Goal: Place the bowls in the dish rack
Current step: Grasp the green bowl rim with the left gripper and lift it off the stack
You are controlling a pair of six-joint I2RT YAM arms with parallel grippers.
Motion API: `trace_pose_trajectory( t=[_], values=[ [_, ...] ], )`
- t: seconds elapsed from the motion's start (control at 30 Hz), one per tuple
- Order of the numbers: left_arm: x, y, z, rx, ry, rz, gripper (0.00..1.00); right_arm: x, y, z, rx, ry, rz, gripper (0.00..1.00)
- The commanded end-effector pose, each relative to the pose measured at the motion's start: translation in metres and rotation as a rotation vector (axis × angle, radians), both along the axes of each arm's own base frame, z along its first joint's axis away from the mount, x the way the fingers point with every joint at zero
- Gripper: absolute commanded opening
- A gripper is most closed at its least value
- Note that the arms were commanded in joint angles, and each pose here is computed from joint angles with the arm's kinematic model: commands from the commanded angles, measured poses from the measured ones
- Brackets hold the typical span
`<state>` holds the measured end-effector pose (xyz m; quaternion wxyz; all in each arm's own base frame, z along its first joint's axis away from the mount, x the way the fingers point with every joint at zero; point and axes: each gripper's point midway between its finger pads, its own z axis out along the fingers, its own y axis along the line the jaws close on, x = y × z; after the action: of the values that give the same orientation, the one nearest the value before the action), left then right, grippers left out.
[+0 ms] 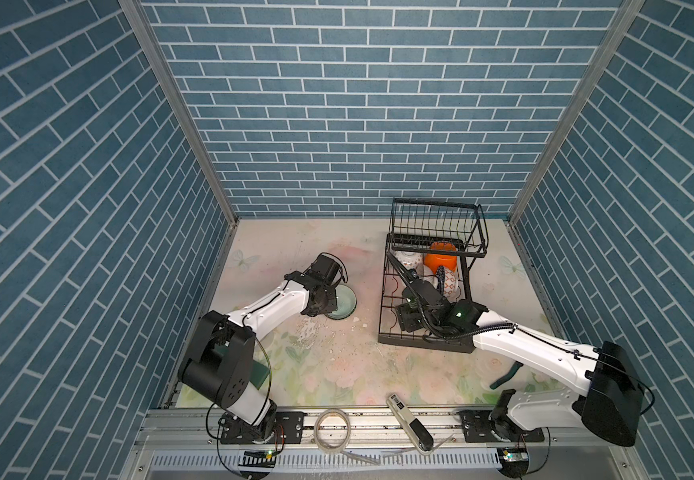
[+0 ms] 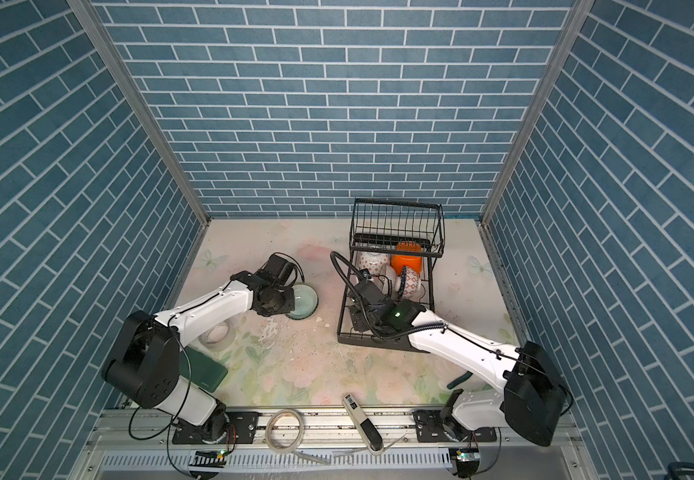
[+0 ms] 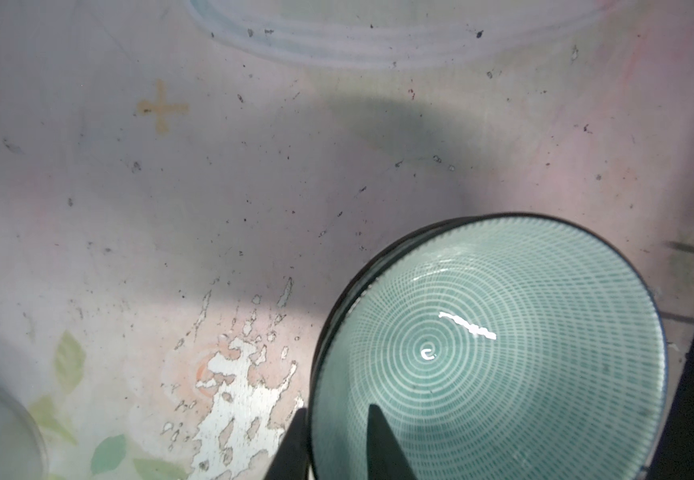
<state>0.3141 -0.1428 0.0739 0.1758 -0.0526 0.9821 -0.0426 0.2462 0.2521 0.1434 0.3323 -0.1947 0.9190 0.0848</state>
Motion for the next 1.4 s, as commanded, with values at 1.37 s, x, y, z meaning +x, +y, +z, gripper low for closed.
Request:
trace_pose_trajectory(
  t=[1.37],
  values=[
    [0.005, -0.022, 0.074, -0.199, -0.229, -0.099, 0.00, 0.013, 0.065, 0.026, 0.111, 0.022, 0.097, 0.63]
  ],
)
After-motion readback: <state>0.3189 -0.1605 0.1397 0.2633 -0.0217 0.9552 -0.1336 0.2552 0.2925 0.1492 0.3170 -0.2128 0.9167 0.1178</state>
